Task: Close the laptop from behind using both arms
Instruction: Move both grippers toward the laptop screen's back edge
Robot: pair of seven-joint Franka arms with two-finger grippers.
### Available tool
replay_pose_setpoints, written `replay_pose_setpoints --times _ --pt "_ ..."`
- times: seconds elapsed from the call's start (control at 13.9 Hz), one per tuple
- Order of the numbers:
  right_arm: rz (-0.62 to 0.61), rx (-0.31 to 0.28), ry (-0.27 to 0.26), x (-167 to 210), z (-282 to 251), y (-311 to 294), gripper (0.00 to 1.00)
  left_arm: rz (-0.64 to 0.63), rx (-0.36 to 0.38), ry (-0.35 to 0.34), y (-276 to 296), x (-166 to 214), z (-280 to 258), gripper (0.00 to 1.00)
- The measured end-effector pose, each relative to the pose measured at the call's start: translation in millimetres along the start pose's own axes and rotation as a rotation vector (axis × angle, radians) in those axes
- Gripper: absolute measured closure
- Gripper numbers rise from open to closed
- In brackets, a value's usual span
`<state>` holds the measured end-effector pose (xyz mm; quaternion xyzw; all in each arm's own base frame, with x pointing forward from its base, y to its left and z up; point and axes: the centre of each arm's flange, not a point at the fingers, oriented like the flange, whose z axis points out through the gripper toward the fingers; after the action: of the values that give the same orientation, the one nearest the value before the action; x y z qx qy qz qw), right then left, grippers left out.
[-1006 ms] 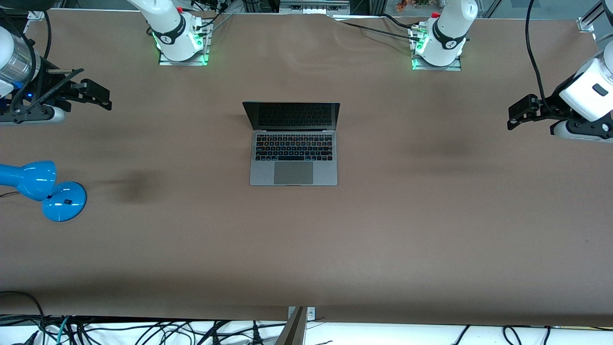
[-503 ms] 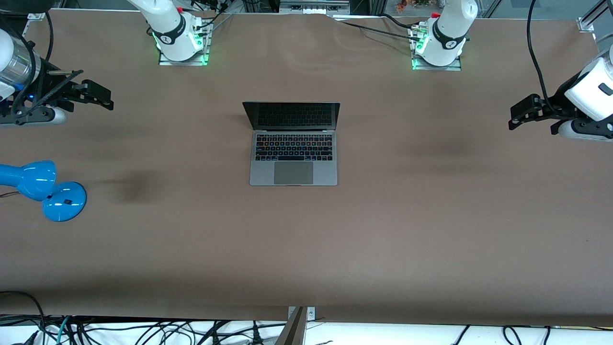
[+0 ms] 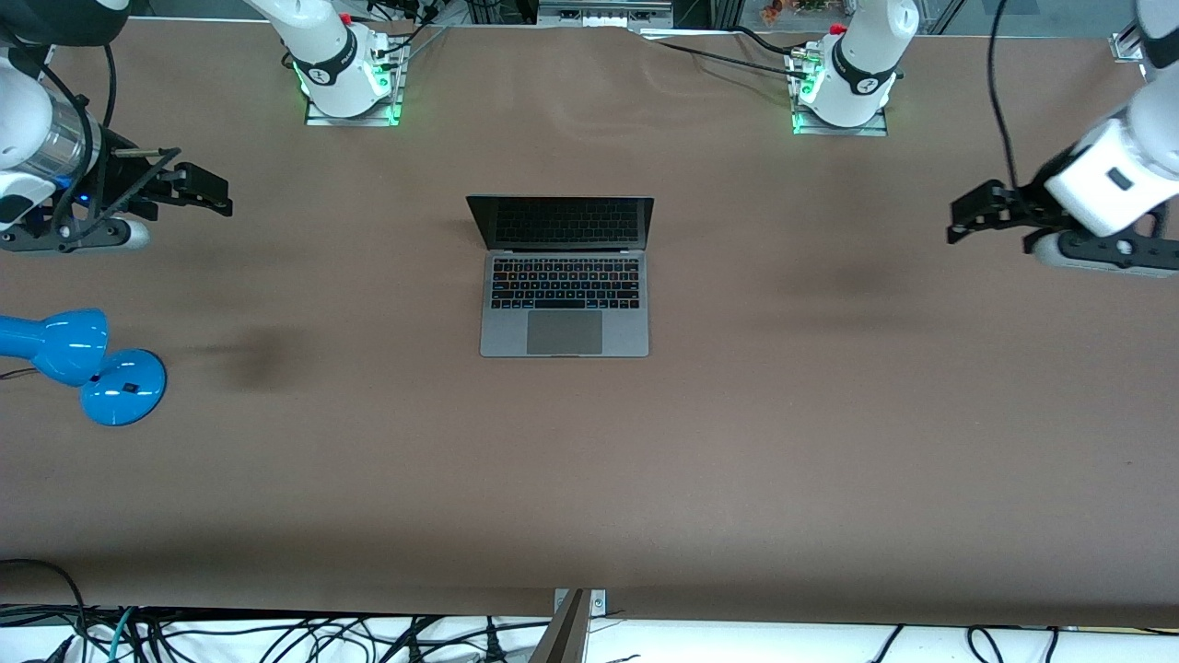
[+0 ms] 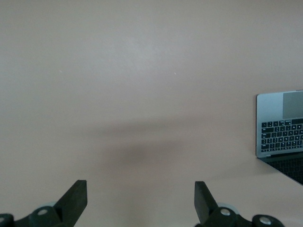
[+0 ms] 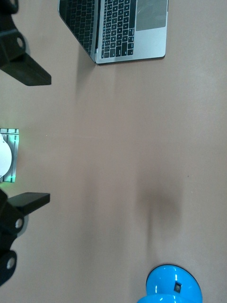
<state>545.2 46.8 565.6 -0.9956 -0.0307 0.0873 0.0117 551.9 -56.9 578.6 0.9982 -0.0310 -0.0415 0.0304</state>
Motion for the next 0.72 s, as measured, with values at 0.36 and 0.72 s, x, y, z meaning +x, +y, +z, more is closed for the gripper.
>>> replay_pose_setpoints --times 0.36,0.72 --pt "-0.108 -0.013 -0.024 -5 12 -80 0.00 0.011 0.043 -0.029 80 -44 14 0.00" --pt "-0.065 -0.044 -0.064 -29 36 -187 0.03 -0.034 0.064 -0.086 195 -107 53 0.00"
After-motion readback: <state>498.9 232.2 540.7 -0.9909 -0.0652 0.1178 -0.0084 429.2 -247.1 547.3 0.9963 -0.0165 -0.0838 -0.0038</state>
